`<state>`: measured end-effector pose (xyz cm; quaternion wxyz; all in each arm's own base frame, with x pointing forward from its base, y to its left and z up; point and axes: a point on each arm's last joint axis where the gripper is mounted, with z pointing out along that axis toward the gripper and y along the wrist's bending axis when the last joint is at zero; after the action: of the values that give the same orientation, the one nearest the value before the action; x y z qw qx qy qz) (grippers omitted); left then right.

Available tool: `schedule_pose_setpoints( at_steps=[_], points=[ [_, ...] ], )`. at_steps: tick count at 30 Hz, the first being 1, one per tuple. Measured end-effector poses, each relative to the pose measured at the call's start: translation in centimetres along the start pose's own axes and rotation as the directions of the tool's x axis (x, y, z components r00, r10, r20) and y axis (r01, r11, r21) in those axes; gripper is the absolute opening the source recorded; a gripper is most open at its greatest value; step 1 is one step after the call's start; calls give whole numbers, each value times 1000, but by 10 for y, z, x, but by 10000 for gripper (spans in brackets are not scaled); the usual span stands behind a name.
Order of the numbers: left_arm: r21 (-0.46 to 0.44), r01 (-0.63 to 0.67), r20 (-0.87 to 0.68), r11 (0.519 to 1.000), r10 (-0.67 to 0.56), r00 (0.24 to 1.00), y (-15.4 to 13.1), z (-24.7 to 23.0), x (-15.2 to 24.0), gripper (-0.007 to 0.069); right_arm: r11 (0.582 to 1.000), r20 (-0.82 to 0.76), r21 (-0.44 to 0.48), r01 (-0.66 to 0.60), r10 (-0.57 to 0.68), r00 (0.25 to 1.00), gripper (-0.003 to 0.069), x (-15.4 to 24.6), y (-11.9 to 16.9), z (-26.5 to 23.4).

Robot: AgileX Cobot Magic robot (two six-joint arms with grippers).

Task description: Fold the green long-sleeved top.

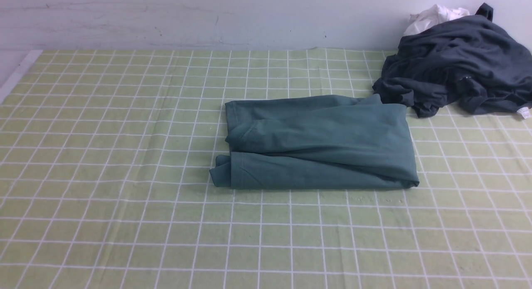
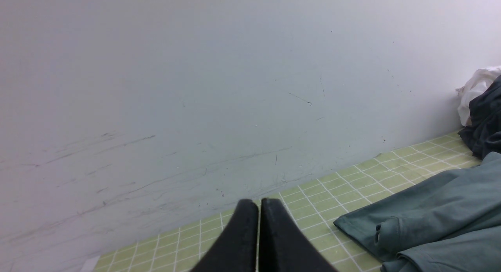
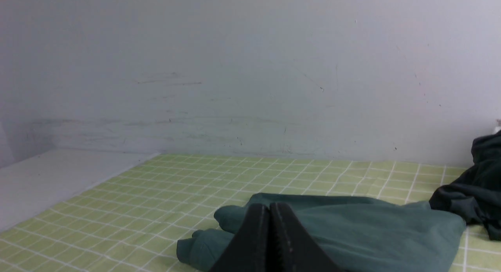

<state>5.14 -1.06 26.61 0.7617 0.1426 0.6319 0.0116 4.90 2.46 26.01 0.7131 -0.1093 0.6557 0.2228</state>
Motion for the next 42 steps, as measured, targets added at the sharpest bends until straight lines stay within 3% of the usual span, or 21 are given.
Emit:
schedule_pose_setpoints(
  at_steps=[9,13,17,22,27,42],
  points=[
    [0,0,0,1000,0,1000,0,0,0,-3,1000,-87,16,0,2,996,-14,10,-2,0],
    [0,0,1,1000,0,1000,0,0,0,-3,999,-121,38,2,2,993,-14,32,-6,-3],
    [0,0,1,1000,0,1000,0,0,0,-3,985,-147,171,13,12,989,-14,61,-17,-6],
    [0,0,1,1000,0,1000,0,0,0,-3,943,-124,333,27,16,992,-14,64,-27,-9],
    [0,0,1,1000,0,1000,0,0,0,-3,910,-200,412,33,54,978,-14,71,-32,-12],
    [0,0,1,1000,0,1000,0,0,0,-3,907,-235,417,57,46,971,-14,73,-32,-13]
  ],
)
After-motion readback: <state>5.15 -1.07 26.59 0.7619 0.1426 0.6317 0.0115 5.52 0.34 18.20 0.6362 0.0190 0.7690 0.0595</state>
